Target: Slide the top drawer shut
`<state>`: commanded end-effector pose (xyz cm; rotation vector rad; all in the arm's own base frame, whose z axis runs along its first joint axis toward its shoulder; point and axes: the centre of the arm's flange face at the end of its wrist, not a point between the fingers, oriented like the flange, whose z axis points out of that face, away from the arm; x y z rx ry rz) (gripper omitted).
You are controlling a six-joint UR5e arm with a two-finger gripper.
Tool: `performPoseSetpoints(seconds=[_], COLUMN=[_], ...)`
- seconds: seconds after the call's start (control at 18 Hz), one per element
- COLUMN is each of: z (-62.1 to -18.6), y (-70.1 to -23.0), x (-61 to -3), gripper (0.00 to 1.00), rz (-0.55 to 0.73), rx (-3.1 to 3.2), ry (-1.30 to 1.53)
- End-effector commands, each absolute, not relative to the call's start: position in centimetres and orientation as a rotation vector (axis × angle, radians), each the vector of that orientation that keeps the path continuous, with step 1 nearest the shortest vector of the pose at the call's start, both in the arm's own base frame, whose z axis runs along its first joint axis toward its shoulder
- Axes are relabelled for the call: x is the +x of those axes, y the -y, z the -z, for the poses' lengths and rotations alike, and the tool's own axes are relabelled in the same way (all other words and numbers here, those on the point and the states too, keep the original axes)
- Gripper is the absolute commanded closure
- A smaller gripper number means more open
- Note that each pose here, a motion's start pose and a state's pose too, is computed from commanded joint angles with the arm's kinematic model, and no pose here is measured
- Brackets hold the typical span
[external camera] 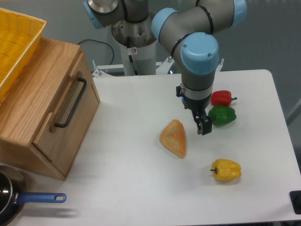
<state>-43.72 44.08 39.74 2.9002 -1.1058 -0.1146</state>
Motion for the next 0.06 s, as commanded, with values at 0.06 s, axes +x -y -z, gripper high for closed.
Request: performPoseSetpoints(seconds=[0.06], z=[-39.94], y=[-43.95], x=[-43.56], gripper=[0.0], rz=[0.117], rx=[2.899], ry=[1.105])
